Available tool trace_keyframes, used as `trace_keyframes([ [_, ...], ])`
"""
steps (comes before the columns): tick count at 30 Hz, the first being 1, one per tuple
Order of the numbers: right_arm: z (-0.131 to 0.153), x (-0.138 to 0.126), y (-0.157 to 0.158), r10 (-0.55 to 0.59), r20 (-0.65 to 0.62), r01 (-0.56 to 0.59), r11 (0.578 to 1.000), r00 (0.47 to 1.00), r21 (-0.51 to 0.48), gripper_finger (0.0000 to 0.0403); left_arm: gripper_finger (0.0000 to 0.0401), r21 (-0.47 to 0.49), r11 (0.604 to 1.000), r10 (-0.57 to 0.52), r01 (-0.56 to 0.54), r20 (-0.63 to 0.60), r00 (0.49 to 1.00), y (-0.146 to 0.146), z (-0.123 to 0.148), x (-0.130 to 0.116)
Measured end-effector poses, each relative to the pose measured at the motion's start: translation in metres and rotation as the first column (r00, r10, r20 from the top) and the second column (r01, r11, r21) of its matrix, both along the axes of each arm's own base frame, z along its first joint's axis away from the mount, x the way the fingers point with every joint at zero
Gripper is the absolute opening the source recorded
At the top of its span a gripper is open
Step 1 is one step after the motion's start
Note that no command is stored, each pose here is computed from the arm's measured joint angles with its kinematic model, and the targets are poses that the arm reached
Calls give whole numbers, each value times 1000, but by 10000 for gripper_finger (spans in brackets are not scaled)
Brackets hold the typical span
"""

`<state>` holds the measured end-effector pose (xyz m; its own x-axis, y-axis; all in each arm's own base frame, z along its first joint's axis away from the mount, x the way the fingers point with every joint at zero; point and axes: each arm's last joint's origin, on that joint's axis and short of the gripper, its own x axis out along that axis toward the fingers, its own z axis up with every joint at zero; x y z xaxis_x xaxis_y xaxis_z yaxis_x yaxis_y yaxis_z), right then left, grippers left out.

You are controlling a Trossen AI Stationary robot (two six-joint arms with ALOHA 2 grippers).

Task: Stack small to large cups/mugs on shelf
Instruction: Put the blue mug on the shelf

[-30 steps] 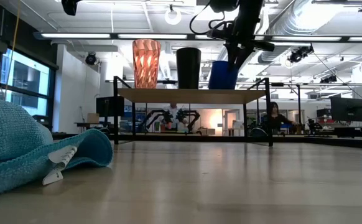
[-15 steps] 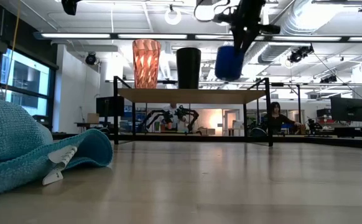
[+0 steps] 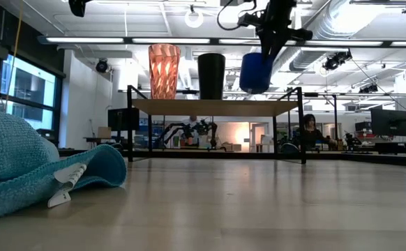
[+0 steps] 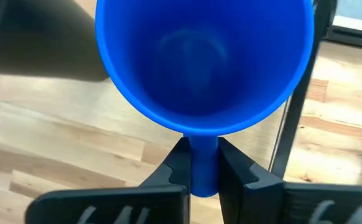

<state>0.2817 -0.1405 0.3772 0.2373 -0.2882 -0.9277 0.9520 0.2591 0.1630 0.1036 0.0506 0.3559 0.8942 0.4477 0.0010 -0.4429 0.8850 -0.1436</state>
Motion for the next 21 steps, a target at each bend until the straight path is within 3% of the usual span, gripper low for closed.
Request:
trace_keyframes([
  [21, -9, 0, -9, -6, -43, 8, 998, 999, 58, 16, 138, -40, 999, -4, 5, 17, 1000, 0, 0, 0],
])
